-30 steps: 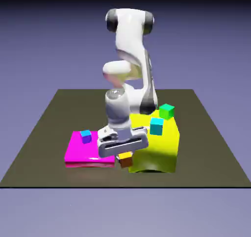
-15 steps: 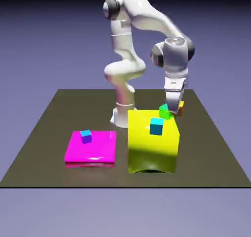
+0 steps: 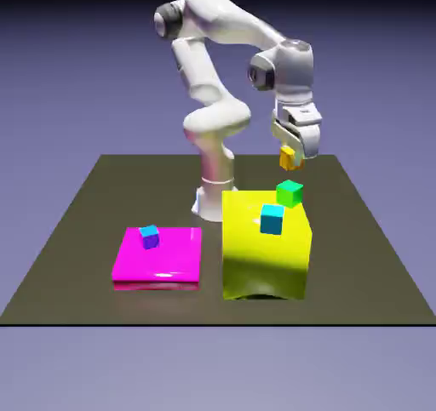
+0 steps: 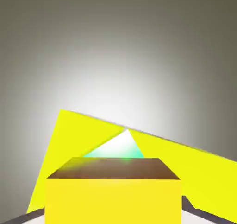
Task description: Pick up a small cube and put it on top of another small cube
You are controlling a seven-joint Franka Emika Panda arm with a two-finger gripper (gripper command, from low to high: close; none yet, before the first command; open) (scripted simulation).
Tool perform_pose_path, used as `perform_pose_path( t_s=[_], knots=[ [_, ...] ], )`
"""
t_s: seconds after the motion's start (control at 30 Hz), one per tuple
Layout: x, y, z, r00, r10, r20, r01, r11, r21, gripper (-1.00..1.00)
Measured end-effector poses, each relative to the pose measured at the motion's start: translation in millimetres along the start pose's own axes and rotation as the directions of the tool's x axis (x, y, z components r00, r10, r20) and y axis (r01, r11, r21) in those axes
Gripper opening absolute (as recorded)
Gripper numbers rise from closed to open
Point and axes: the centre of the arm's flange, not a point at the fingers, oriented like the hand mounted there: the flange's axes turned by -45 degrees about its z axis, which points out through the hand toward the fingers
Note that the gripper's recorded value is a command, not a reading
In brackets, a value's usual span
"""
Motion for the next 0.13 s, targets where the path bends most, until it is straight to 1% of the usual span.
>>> perform_pose_path(
  t_s=[0.03,0.1,0.13],
  knots=[
    [-0.5,-1.0,11.3,1.0,0.0,0.0,0.0,1.0,0.0,1.0],
    [-0.6,-0.9,11.3,1.0,0.0,0.001,0.0,1.0,-0.001,1.0],
    [0.1,0.3,-3.0,1.0,0.0,0.001,0.0,1.0,-0.001,1.0]
  ],
)
